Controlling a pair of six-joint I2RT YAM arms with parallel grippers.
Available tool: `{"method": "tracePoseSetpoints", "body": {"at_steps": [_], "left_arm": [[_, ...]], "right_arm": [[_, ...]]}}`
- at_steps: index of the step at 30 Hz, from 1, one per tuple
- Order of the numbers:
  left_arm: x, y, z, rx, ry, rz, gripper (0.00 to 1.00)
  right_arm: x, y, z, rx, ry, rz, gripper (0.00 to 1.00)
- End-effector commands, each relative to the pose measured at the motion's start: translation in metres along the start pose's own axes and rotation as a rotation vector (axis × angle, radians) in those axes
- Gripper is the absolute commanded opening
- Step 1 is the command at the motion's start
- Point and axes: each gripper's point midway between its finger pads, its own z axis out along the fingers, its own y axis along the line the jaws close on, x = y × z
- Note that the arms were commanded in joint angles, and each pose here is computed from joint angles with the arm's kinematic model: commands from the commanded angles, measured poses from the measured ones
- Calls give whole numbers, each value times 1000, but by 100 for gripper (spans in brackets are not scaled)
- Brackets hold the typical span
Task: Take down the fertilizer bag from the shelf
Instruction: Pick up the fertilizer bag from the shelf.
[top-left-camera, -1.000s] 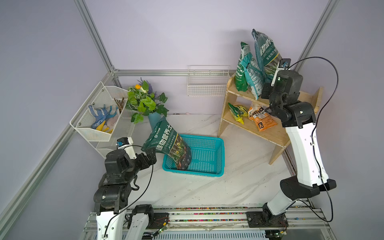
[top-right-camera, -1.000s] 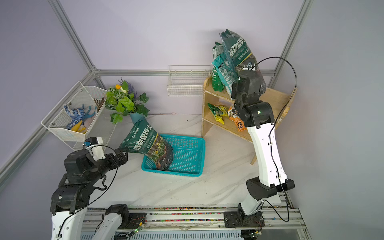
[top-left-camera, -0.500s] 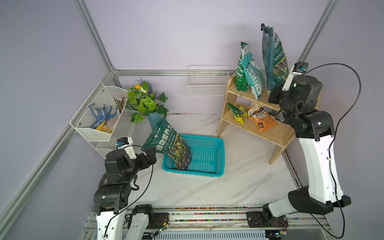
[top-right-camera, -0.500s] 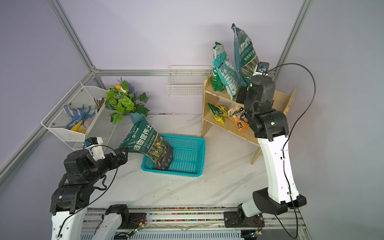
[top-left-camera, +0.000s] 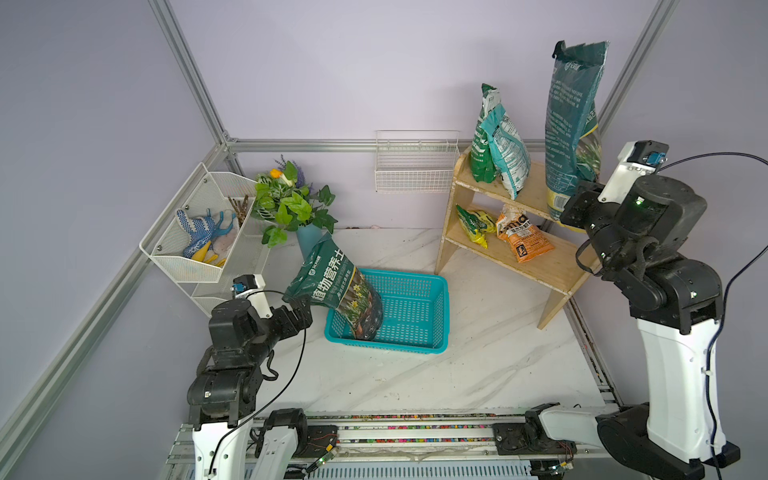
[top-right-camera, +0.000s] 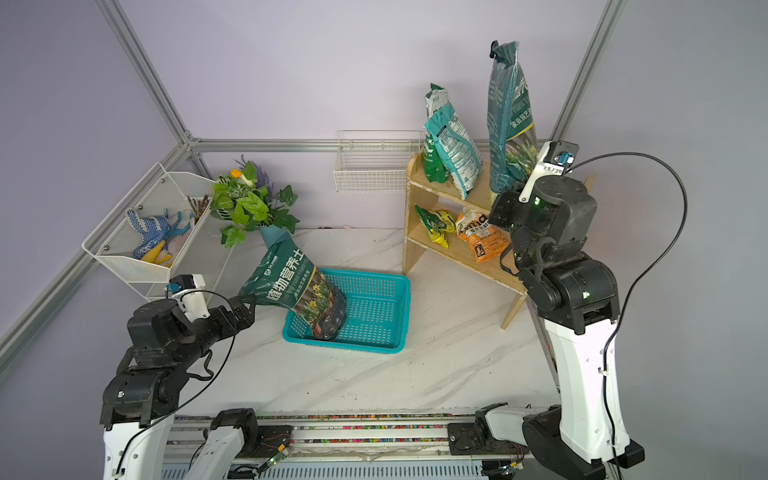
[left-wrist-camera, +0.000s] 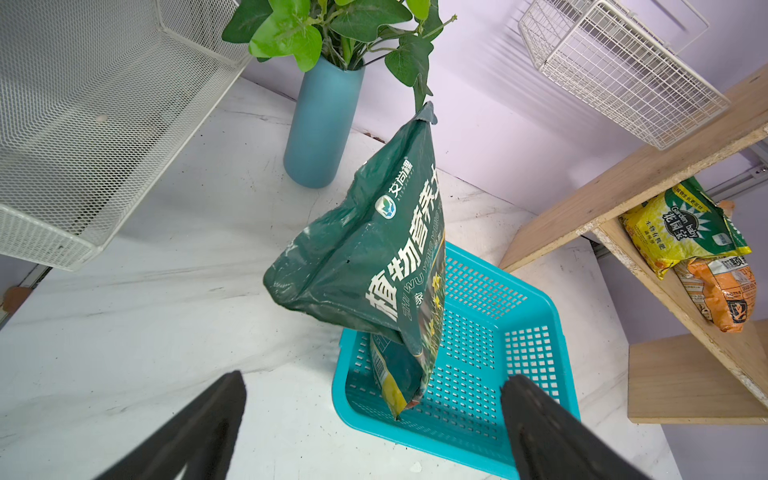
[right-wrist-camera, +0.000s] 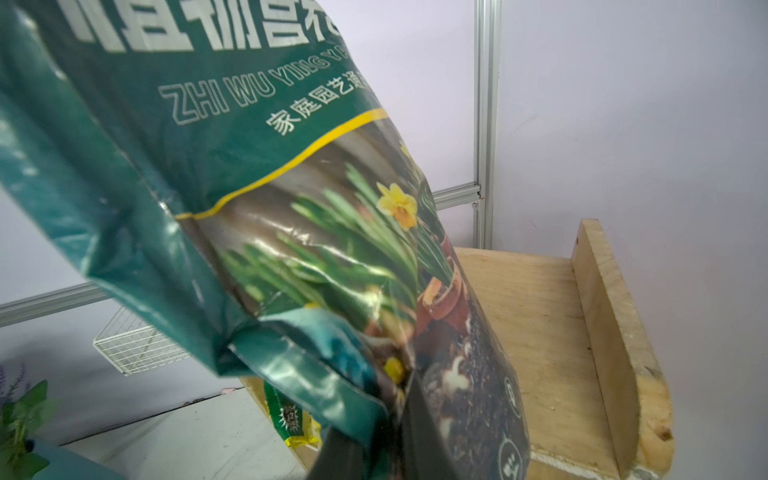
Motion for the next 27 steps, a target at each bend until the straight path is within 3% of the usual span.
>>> {"method": "tracePoseSetpoints", "body": {"at_steps": [1,16,27], "left_arm": [[13,5,8,-2,30,-7,100],[13,6,8,-5,29,-9,100],[12,5,8,-2,28,-9,100]], "right_arm": [[-55,26,-36,-156,-194,115,0],[-35,67,-65,-198,-209,49,0],[19,149,-60,-317,-156,1,0]]}}
